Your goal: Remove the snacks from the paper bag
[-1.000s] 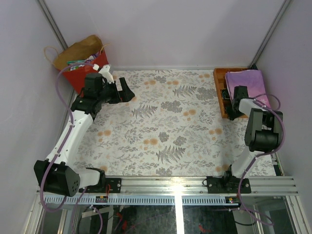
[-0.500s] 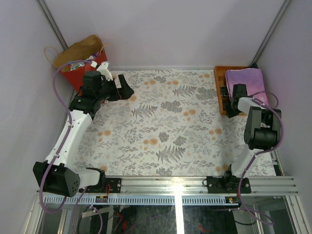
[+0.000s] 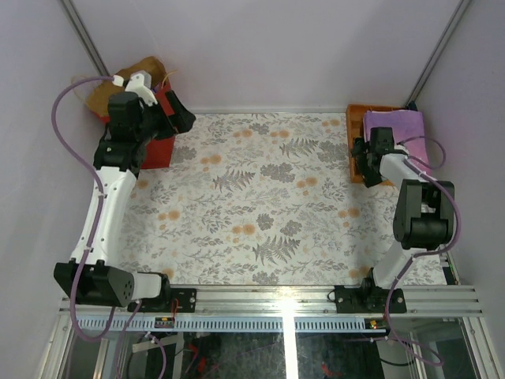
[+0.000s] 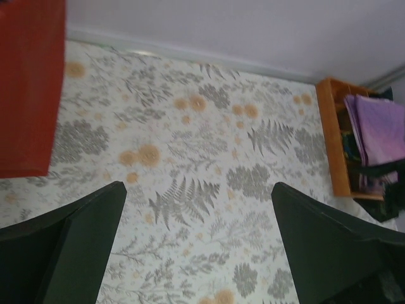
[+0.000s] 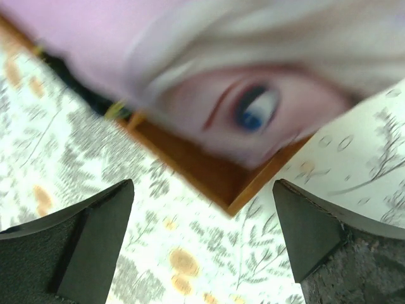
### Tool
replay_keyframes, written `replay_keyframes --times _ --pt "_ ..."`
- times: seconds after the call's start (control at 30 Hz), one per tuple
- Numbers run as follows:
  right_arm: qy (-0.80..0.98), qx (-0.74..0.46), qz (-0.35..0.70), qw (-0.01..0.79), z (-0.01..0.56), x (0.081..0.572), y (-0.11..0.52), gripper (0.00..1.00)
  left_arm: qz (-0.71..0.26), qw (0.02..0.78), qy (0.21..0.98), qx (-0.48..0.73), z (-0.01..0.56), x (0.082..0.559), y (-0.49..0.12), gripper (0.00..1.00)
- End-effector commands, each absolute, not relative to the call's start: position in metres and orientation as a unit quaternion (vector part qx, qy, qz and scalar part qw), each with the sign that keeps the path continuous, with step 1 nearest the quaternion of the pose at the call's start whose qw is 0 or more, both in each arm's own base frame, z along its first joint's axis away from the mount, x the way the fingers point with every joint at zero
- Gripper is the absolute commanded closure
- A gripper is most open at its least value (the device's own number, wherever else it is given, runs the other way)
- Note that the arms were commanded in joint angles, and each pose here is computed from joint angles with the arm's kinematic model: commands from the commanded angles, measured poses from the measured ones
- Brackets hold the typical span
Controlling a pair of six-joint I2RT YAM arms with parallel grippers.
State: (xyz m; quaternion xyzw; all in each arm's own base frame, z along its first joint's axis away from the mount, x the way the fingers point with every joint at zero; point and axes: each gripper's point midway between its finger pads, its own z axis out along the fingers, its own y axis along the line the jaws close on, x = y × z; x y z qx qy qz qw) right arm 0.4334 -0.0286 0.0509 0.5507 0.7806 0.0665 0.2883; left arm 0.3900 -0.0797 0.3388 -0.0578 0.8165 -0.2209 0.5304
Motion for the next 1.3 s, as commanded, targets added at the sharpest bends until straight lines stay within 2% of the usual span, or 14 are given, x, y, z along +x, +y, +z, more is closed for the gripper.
replay_keyframes --times 0.0,0.2,0.4,0.73,0.93,1.27 --pt "0.777 0.522 0.085 0.342 0.114 0.435 -0.009 0.01 -0.164 0.562 0.803 -0.116 0.361 0.418 -0.048 0.0" --pt "0.761 0.506 0.062 0.402 0.171 0.419 -0.021 0.01 -0.07 0.556 0.81 -0.173 0.35 0.467 0.002 0.0" --pt "0.734 0.5 0.071 0.454 0.209 0.409 -0.029 0.01 0.005 0.568 0.808 -0.154 0.34 0.516 0.028 0.0" --pt "0.737 0.471 0.085 0.478 0.222 0.399 -0.025 0.01 0.017 0.593 0.795 -0.126 0.312 0.583 0.029 0.0" --pt "0.746 0.46 0.087 0.472 0.212 0.394 -0.022 0.01 0.025 0.619 0.778 -0.106 0.319 0.6 0.029 0.0" --pt "0.753 0.453 0.091 0.469 0.207 0.393 -0.019 0.01 0.002 0.716 0.695 -0.062 0.4 0.577 0.01 0.0"
